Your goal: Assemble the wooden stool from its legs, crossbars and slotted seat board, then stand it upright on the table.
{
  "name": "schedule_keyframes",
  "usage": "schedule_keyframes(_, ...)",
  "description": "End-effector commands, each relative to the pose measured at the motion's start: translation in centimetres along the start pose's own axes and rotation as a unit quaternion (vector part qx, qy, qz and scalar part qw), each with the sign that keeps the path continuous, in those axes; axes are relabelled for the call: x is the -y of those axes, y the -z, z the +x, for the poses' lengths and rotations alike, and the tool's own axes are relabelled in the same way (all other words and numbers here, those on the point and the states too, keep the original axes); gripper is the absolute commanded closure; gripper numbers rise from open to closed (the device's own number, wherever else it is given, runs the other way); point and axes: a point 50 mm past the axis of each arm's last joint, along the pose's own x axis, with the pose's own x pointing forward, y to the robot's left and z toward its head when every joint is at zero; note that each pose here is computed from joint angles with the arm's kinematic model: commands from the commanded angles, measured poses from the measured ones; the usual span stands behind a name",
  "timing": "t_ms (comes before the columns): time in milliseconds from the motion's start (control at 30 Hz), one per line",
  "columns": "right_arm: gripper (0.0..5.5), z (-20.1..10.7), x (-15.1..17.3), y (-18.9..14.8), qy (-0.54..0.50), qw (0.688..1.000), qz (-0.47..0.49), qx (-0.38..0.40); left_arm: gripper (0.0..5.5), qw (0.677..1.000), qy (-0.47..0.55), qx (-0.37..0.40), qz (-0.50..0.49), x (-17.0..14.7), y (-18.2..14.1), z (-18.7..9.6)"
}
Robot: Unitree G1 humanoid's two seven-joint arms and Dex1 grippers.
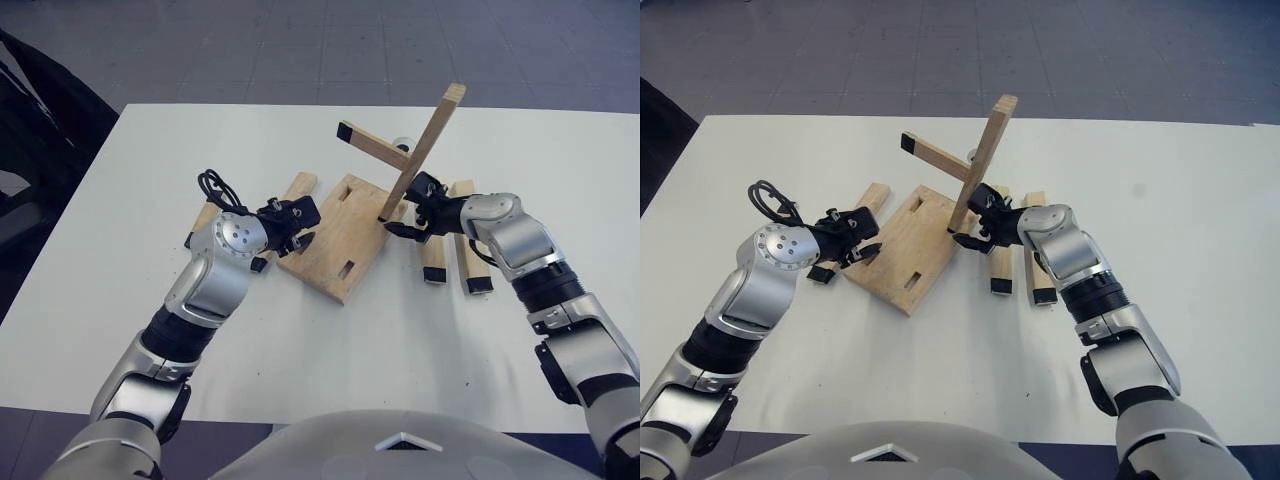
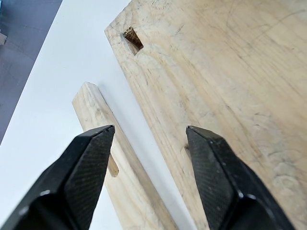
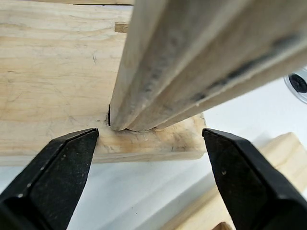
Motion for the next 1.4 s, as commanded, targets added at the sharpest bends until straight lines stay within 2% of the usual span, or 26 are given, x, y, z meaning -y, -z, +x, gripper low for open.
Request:
schedule_keyframes(33,1.5,-1.4,0.2,1.4,-0.029,0.999,-0.005,-0.013,2.72,1.0,-0.001,-0.006,0.004,-0.3,0.3,-0.1)
schedule_keyframes(167,1.5,-2.1,0.0,2.0,-0.041,0.999,-0.005,-0.012,2.72,1.0,-0.004,-0.007,0.003,-0.3,0.5,0.0)
schedule_keyframes(467,1.5,2.2,1.5,3.0,0.057,0.997,0.042,-0.026,2.72,1.0,0.011,0.007,0.009,-0.1,-0.3,0.3)
schedule_keyframes(600,1.5,3.1,3.6,1.3,0.118,0.99,0.08,-0.001,2.72,0.999,0.016,0.037,0.019,-0.4,-2.3,1.5)
schedule_keyframes(767,1.5,3.6,4.5,-0.6,0.141,0.985,0.098,0.021,2.72,0.997,0.021,0.068,0.016,-0.4,-4.7,3.2)
schedule_keyframes(933,1.5,4.0,4.6,-1.7,0.152,0.983,0.1,0.029,2.72,0.997,0.019,0.068,0.009,-0.5,-4.8,3.8)
schedule_keyframes(1100,1.5,0.7,7.7,-2.1,0.229,0.962,0.129,0.068,2.72,0.999,-0.014,0.052,0.003,-2.3,-2.9,1.7)
schedule_keyframes(1167,1.5,-1.1,8.1,-1.2,0.242,0.956,0.148,0.079,2.72,0.999,-0.022,0.049,-0.006,-2.6,-2.0,0.4)
schedule_keyframes(1267,1.5,-4.3,6.0,1.2,0.268,0.947,0.162,0.074,2.72,0.998,-0.022,0.053,-0.023,-2.6,-0.4,-1.4)
schedule_keyframes(1400,1.5,-7.4,0.2,3.9,0.287,0.931,0.207,0.09,2.72,0.998,0.0,0.028,-0.052,-1.2,3.8,-3.5)
